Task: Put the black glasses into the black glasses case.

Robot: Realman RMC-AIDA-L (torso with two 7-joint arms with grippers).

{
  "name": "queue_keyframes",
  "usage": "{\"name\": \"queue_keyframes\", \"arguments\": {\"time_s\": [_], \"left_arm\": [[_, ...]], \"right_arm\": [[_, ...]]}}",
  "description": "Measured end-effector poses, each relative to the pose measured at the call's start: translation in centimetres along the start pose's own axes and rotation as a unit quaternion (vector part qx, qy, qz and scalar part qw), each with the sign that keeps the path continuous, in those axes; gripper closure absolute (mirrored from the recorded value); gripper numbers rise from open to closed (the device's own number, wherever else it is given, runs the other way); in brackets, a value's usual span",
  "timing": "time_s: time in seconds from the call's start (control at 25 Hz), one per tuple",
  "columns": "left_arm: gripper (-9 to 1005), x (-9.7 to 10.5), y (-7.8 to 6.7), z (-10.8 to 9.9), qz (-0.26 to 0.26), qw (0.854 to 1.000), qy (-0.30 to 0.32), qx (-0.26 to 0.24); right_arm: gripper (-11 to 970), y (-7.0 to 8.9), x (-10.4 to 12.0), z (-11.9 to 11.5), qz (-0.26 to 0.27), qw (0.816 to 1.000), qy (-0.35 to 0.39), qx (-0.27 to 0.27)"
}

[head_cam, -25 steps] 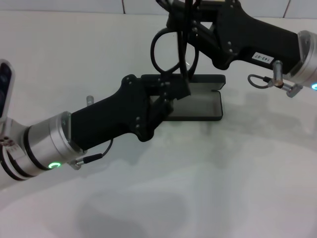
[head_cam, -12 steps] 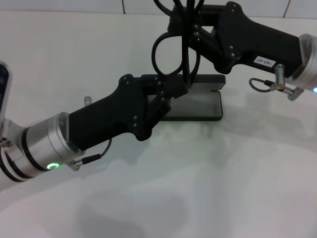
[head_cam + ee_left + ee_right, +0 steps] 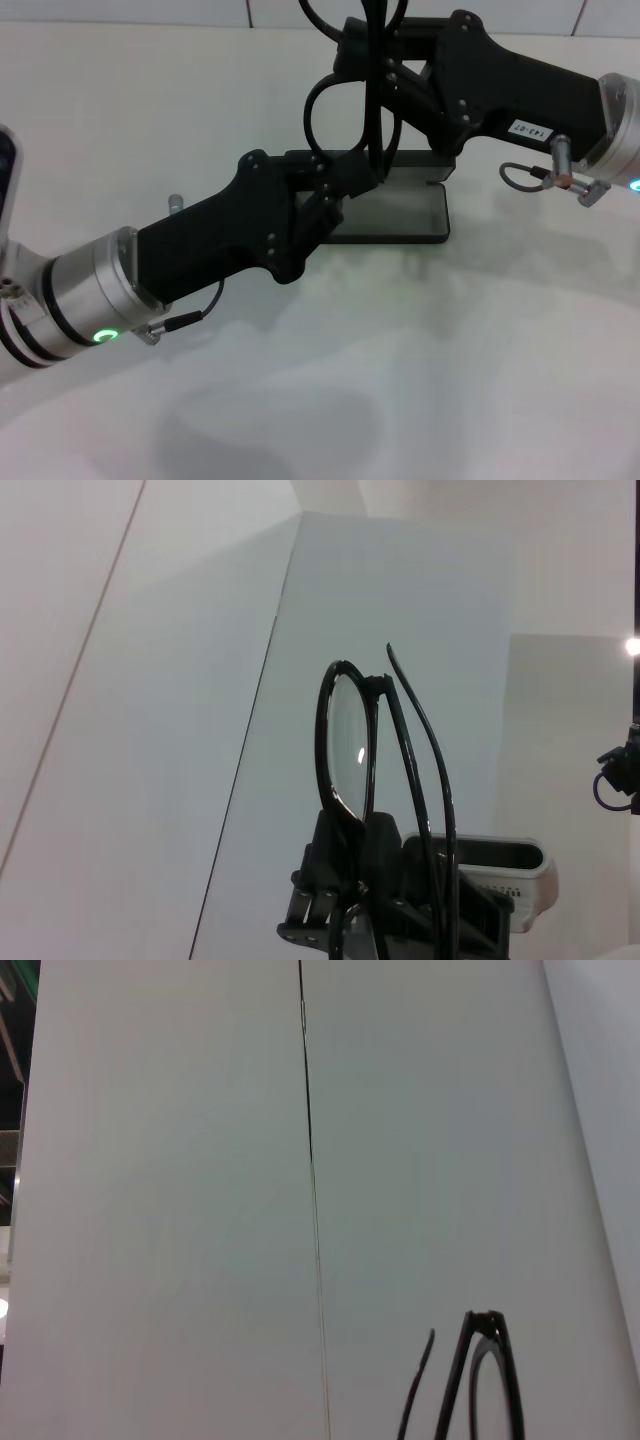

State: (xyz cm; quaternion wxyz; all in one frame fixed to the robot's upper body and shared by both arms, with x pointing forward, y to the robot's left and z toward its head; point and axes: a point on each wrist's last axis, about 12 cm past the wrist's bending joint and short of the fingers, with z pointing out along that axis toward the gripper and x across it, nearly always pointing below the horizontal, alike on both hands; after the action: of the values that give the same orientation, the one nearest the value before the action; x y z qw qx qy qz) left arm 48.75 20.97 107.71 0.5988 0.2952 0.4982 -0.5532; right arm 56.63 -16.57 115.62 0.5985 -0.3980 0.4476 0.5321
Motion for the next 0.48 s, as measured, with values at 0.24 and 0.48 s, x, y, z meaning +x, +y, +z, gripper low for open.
{"name": "queue_keyframes", "arguments": {"time_s": [0.24,0.48], "left_arm": [[952,0.04,-0.02,0.02,-0.001,1.000,0.000,0.000],[952,0.09,-0.04,0.01,-0.001,1.000,0.000,-0.002]], "right_arm": [[847,0.08,0.07,0.15,0.001,1.000,0.003,-0.005],[847,0.06,0.06,0.20,0.001,1.000,0.003,-0.005]]}}
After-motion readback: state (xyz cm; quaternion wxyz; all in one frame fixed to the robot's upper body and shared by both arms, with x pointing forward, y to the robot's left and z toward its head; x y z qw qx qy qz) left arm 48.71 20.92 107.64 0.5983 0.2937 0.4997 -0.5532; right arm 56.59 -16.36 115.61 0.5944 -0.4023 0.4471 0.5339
